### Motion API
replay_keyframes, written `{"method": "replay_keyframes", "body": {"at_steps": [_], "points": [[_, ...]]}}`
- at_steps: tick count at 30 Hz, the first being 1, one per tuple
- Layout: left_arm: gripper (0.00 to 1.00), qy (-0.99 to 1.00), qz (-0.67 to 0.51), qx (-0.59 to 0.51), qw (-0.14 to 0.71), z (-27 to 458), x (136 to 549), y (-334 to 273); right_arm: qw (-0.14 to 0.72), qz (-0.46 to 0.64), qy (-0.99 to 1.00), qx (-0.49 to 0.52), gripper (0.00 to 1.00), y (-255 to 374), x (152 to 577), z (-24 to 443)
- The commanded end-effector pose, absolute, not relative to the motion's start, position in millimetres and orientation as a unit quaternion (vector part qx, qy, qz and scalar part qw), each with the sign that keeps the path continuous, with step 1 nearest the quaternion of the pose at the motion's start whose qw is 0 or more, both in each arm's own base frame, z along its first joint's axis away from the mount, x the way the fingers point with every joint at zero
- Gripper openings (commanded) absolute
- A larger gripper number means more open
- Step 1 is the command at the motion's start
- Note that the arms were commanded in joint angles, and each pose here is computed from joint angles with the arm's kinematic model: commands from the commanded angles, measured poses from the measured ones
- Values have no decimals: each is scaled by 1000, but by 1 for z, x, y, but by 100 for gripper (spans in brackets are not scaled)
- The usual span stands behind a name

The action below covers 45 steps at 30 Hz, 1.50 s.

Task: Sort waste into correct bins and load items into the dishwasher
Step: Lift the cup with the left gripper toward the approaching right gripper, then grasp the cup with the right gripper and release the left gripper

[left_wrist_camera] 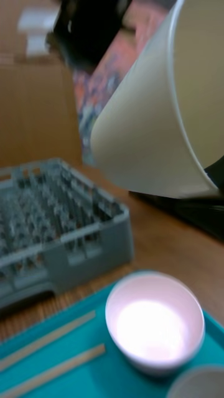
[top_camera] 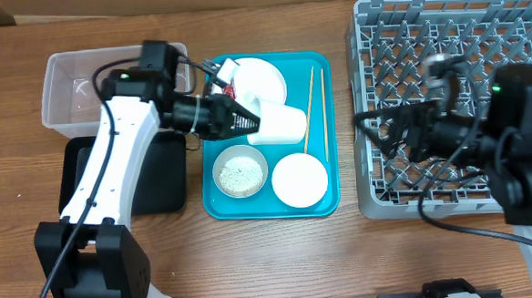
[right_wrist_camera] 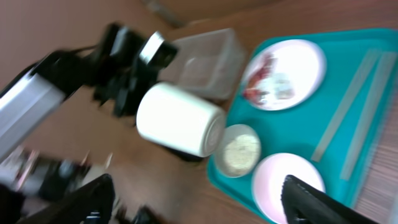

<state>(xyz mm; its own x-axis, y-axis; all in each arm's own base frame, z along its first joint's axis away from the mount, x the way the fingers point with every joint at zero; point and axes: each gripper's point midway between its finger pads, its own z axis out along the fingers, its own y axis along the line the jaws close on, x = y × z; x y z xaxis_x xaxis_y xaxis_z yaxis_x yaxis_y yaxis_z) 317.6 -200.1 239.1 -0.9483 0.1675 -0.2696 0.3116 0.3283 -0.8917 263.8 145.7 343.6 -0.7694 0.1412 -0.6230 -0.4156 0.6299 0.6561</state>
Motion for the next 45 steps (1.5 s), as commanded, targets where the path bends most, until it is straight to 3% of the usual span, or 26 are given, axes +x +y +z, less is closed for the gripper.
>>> {"method": "replay_keyframes", "body": {"at_steps": [1, 11, 20, 24, 30, 36, 39, 42, 45], "points": [[4, 718, -660, 196, 100, 289, 303, -212, 302, 473, 811, -165, 89, 188, 251, 355], [4, 690, -696, 182, 87, 304, 295, -213, 283, 468, 818, -178, 93, 229, 286, 329], [4, 684, -701, 183, 86, 307, 294, -215, 268, 547, 743, -277, 94, 253, 268, 348], [4, 683, -701, 186, 89, 307, 295, -215, 263, 549, 740, -285, 87, 258, 264, 348], [4, 683, -700, 187, 90, 307, 295, -215, 262, 550, 741, -283, 67, 258, 264, 348], [5, 683, -700, 187, 91, 307, 295, -215, 262, 550, 741, -283, 61, 258, 264, 348], [4, 683, -700, 187, 90, 307, 295, -215, 263, 550, 740, -284, 60, 258, 264, 348], [4, 682, -701, 191, 89, 307, 294, -217, 262, 555, 734, -291, 71, 261, 261, 350], [4, 679, -701, 201, 90, 307, 292, -222, 266, 560, 722, -308, 73, 268, 256, 355]]}}
